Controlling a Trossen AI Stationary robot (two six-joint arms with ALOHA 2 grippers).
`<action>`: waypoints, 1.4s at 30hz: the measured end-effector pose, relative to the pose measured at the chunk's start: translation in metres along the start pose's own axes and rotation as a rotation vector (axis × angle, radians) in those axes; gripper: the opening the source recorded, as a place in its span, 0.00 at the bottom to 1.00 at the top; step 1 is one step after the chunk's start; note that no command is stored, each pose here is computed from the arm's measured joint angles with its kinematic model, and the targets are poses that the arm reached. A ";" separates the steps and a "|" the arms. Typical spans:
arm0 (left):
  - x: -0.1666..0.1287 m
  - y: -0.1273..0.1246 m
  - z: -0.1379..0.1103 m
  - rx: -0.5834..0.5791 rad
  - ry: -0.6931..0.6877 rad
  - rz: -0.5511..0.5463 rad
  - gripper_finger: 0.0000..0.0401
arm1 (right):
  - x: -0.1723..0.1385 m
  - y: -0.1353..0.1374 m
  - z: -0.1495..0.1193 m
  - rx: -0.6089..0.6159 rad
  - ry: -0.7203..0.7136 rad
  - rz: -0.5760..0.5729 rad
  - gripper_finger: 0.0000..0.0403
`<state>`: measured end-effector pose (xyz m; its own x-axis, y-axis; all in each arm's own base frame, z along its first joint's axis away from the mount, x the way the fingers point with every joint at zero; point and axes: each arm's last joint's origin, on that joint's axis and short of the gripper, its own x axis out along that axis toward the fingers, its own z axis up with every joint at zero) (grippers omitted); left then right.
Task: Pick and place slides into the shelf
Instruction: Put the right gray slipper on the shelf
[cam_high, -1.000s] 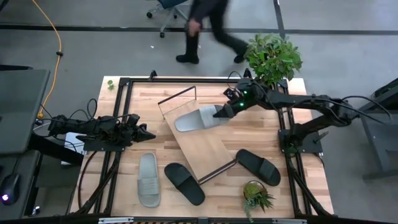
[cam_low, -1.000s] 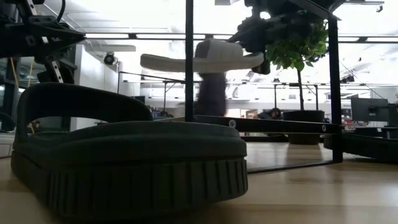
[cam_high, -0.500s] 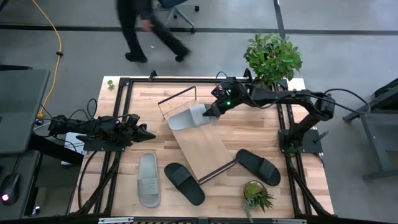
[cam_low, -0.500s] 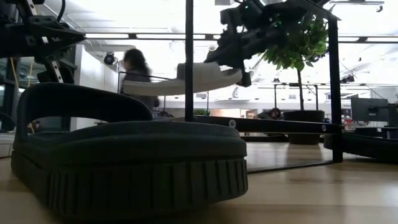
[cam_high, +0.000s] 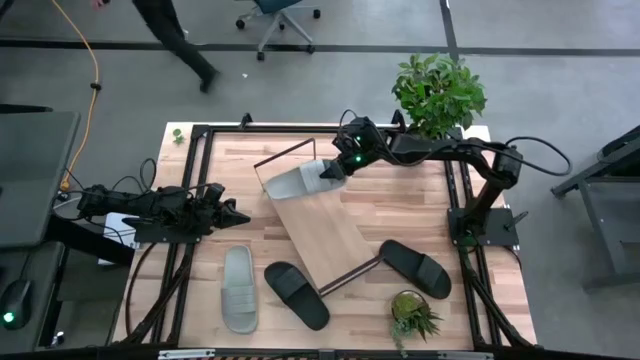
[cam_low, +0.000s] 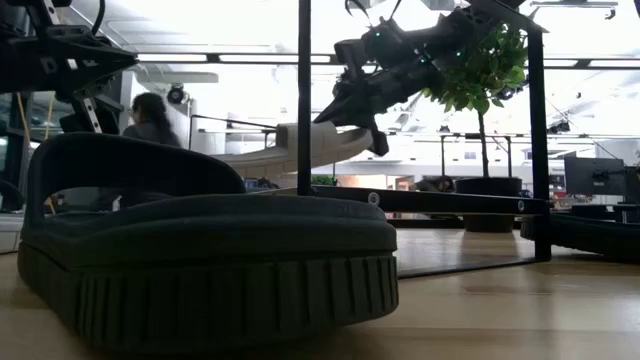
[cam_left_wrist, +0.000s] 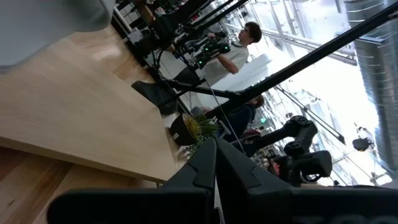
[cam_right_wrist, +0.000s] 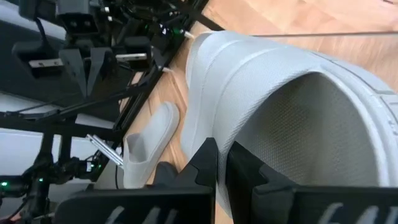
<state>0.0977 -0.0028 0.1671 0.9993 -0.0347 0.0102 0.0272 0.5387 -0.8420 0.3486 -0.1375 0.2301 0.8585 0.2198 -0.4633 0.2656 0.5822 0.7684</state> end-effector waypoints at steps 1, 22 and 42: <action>0.000 0.000 0.000 0.001 0.000 0.000 0.00 | 0.001 -0.001 0.002 0.000 0.000 0.005 0.00; 0.000 0.000 0.000 0.002 0.002 -0.002 0.00 | 0.011 -0.018 0.026 -0.019 0.043 0.068 0.00; 0.000 0.000 0.000 0.000 0.002 -0.002 0.00 | 0.013 -0.033 0.030 -0.028 0.051 0.087 0.00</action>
<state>0.0977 -0.0029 0.1672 0.9993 -0.0370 0.0105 0.0288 0.5390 -0.8418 0.3638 -0.1779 0.2119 0.8539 0.3097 -0.4182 0.1785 0.5805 0.7945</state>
